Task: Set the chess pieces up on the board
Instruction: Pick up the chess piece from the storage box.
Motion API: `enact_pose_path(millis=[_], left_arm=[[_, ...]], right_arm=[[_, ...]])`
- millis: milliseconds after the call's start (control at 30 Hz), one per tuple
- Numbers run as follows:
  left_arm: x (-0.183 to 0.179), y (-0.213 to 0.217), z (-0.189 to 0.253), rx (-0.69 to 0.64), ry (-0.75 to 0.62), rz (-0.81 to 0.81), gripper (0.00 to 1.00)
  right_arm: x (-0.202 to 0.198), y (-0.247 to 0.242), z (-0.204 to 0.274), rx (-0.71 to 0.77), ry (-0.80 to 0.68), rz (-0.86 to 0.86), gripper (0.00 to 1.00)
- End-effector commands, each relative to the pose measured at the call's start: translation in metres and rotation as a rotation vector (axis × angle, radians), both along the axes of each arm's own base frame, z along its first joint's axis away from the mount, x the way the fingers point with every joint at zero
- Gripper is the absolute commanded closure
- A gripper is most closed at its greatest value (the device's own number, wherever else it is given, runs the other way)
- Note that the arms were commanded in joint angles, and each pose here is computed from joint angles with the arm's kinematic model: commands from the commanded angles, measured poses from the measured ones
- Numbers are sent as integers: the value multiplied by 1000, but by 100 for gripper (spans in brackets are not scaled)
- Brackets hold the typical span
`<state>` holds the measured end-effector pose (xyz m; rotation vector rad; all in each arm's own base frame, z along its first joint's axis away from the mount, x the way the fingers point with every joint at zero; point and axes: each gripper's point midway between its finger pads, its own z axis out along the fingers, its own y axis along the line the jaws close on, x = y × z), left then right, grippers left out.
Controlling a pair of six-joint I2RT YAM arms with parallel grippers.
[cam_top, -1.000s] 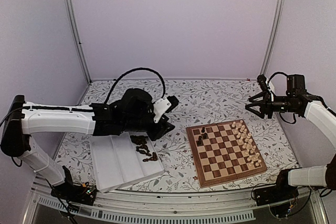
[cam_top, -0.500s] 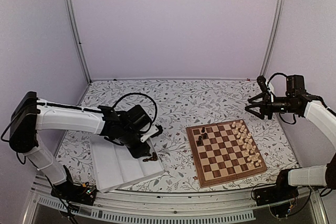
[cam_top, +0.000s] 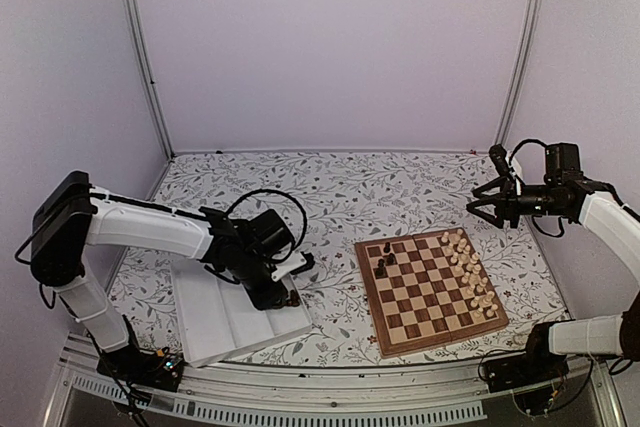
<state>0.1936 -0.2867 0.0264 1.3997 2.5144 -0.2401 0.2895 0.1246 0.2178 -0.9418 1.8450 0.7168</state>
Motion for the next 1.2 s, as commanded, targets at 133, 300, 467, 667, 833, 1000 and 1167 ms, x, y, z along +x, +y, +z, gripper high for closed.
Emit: enact_pose_path(millis=[133,300,467,667,833,1000,1167], left_arm=[[-16,-6,-8,-14,47,-63,64],[-17,0,-17,52,63,-58,67],[-23,4,-26,107,85,-59,69],[-24,1,-13,112,84,-54,84],[-18,-16,34,13,50,-56,87],[-10,-23,65,-114,37,-39,88],[-7,-17,75,-147,27,10,88]], right_arm=[[1,1,2,7,1,13,43],[1,1,0,8,7,14,43],[0,1,1,8,5,14,43],[-2,3,6,22,-1,29,43],[-12,16,17,17,-29,89,43],[-26,43,20,18,-27,205,43],[-36,73,16,-9,9,304,44]])
